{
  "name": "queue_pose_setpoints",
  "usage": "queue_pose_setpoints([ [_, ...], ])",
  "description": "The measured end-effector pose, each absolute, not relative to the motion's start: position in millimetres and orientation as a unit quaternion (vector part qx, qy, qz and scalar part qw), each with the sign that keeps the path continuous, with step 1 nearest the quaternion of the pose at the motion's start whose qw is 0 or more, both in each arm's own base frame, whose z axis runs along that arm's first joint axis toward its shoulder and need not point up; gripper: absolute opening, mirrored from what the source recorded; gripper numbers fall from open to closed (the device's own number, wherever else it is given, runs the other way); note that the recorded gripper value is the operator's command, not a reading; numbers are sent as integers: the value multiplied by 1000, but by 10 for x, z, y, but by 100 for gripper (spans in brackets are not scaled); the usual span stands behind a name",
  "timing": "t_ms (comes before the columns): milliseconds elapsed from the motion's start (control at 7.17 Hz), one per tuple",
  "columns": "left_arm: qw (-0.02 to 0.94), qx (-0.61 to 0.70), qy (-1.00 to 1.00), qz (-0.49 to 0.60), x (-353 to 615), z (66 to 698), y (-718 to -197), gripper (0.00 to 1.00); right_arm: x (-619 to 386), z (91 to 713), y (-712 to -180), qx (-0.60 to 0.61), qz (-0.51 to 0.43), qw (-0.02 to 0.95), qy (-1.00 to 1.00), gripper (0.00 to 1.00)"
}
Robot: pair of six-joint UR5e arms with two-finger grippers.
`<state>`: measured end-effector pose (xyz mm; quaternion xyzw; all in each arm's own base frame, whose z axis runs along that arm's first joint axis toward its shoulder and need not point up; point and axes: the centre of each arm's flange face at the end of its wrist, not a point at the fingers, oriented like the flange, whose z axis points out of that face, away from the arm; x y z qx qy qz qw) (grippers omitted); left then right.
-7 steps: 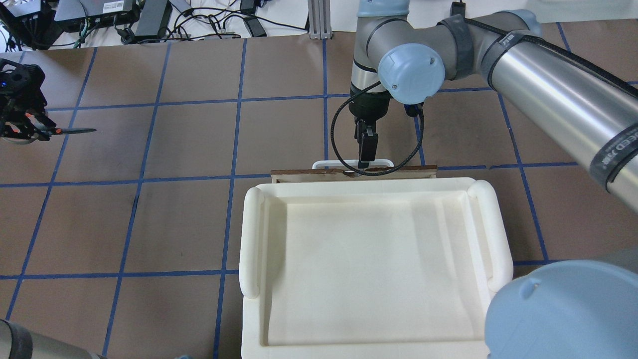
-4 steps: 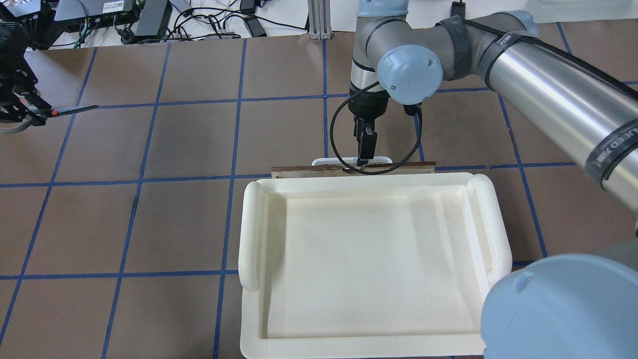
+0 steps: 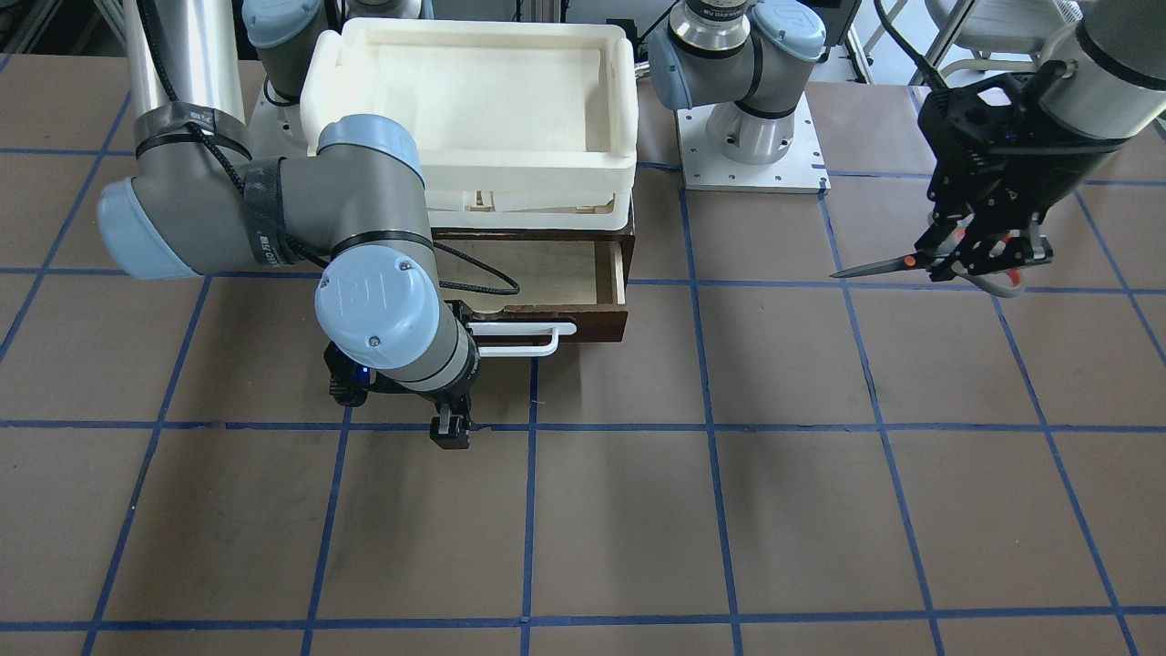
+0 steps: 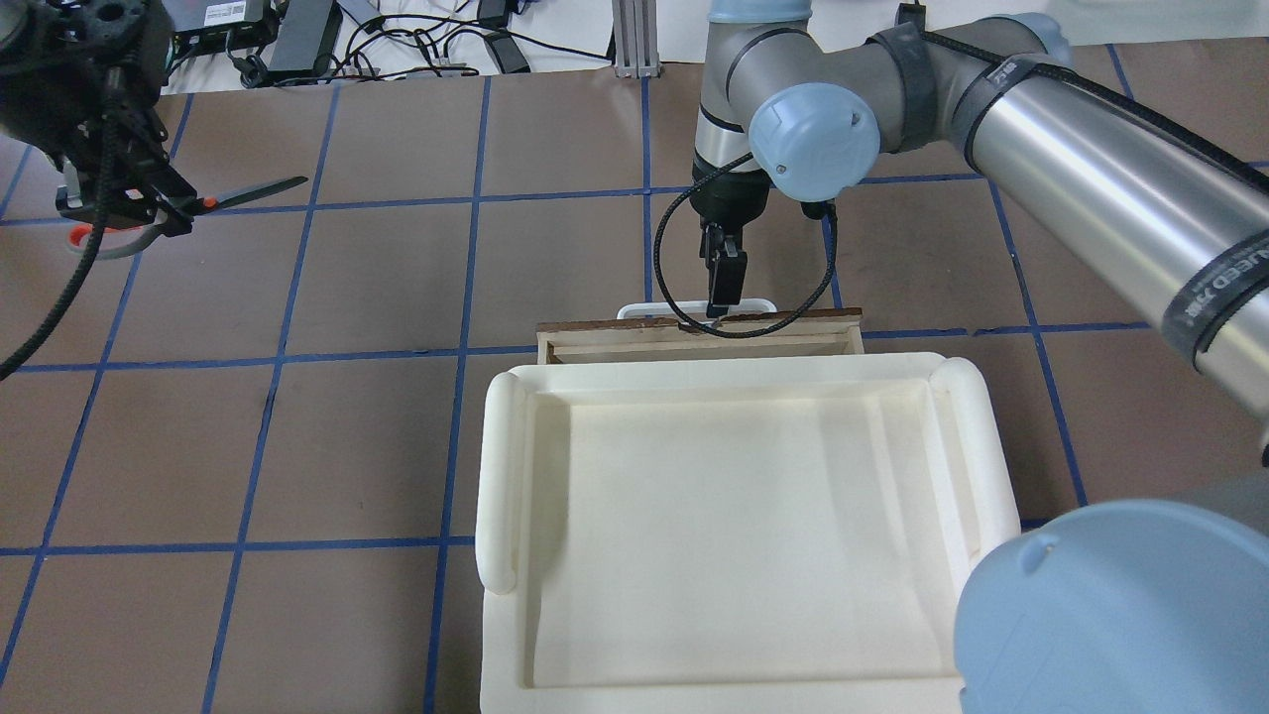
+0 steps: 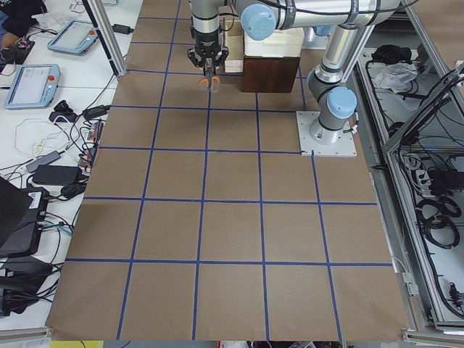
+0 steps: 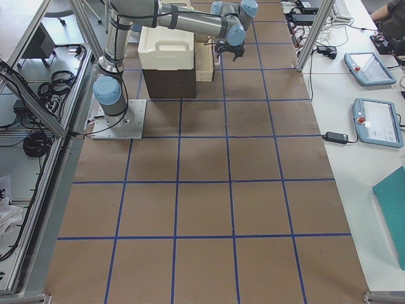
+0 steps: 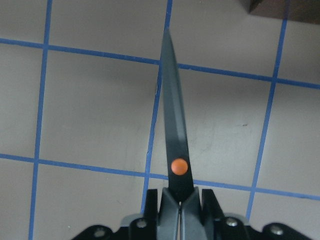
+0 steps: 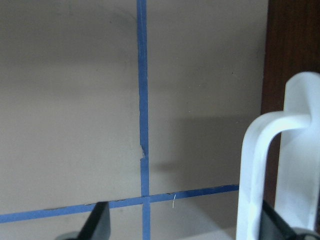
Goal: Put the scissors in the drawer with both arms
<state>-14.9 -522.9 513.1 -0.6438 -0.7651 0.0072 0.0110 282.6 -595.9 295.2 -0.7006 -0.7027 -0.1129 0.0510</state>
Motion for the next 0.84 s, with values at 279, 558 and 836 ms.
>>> queue_pose_setpoints([
  [279,7,-633,-774,-3,-572,5079,-5230,0,2828,2986,-6013,-694,-107,45,-710,100],
  [558,1,-636,-772,-12,-727,5056,-5222,0,2826,2922,-6072,-692,-105,42,-713,100],
  [836,-1,-636,-771,-13,-748,5060,-5210,0,2815,2829,-6142,-693,-104,39,-712,100],
])
